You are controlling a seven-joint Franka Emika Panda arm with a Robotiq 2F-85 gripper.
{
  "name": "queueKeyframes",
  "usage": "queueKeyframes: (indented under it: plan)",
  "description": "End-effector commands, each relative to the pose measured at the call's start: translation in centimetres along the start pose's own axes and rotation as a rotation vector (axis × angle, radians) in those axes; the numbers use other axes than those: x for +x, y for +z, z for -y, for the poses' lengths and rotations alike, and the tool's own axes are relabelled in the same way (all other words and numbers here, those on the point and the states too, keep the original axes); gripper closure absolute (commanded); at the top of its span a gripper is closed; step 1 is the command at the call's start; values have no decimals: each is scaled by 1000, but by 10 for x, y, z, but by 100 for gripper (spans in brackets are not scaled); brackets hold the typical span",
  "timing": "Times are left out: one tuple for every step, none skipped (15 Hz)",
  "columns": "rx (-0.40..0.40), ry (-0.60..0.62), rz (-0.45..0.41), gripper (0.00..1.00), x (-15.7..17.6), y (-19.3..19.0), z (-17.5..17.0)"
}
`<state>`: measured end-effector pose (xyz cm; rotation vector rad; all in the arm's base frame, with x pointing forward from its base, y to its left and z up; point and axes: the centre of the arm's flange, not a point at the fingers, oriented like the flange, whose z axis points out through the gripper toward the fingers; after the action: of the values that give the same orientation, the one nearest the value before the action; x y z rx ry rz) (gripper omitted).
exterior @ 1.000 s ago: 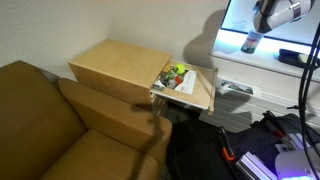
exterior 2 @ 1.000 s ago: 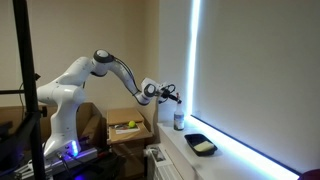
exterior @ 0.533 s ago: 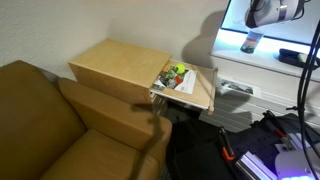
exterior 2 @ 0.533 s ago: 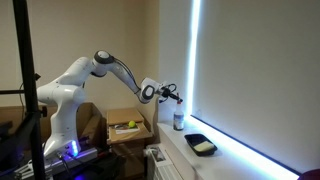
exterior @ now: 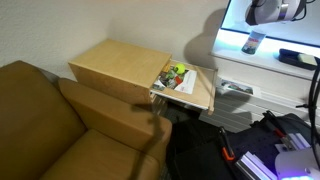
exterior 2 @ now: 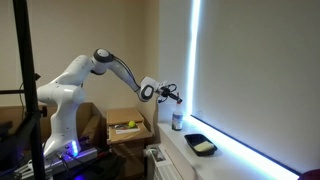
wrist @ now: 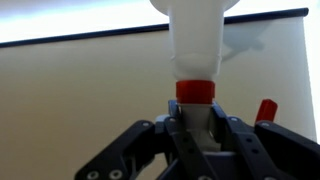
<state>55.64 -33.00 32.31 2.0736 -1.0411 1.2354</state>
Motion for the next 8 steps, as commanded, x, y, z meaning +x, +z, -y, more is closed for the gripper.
queueKeyframes:
  plan:
    - [68, 54, 55, 92, 21, -39, -26]
    - [86, 65, 73, 92, 24, -47, -29]
    - [110, 82, 100, 92, 24, -55, -32]
    - [145, 84, 139, 92, 24, -66, -32]
    - [177, 79, 170, 92, 21, -77, -29]
    - [210, 68, 196, 92, 14, -92, -23]
    - [241, 61, 227, 92, 10, -103, -19]
    - [279, 51, 254, 92, 3, -116, -24]
